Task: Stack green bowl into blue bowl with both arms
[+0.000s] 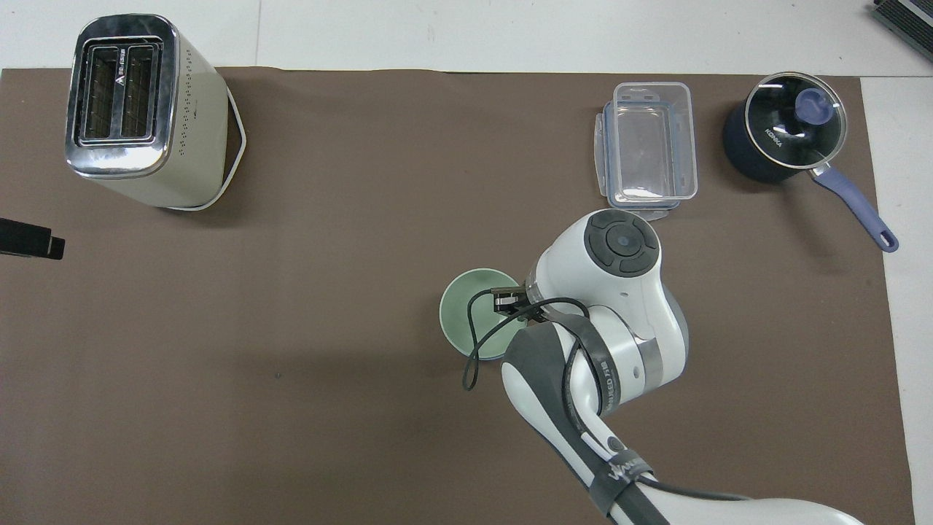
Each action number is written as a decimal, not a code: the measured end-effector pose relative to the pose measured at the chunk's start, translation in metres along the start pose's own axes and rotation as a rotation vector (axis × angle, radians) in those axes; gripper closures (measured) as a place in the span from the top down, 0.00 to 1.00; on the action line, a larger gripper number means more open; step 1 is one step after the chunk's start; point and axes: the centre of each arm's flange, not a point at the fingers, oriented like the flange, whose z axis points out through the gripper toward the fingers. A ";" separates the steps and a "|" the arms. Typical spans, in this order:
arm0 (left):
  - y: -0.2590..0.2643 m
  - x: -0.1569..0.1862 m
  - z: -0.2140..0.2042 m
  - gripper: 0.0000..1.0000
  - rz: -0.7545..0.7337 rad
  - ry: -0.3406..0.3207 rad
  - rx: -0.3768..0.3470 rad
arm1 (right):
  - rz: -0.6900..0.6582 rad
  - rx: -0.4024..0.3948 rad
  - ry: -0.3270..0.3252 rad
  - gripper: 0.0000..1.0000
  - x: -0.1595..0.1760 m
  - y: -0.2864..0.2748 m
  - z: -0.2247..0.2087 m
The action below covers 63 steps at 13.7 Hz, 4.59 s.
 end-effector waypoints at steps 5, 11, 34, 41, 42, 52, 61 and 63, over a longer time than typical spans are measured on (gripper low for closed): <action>0.000 0.000 0.000 1.00 0.000 0.000 0.000 | -0.003 -0.004 -0.007 0.04 -0.002 -0.001 0.004; 0.000 0.000 0.000 1.00 0.000 0.000 0.000 | 0.006 0.001 0.011 0.04 0.001 0.003 0.007; 0.003 0.000 0.000 1.00 0.004 0.000 0.000 | -0.001 0.019 0.048 0.63 -0.001 0.000 -0.001; 0.007 0.001 0.001 1.00 0.009 -0.001 -0.001 | 0.032 -0.019 0.117 1.00 0.003 0.057 -0.088; 0.007 0.002 0.001 1.00 0.009 -0.001 -0.002 | 0.039 -0.048 0.132 1.00 0.007 0.072 -0.103; 0.009 0.002 0.000 1.00 0.004 0.005 -0.024 | 0.068 -0.052 0.083 1.00 -0.029 0.239 -0.243; 0.010 0.002 0.000 1.00 0.007 0.005 -0.024 | 0.138 -0.061 0.149 1.00 -0.056 0.330 -0.326; 0.010 0.002 0.000 1.00 0.007 0.005 -0.024 | 0.129 -0.111 0.180 1.00 -0.067 0.323 -0.358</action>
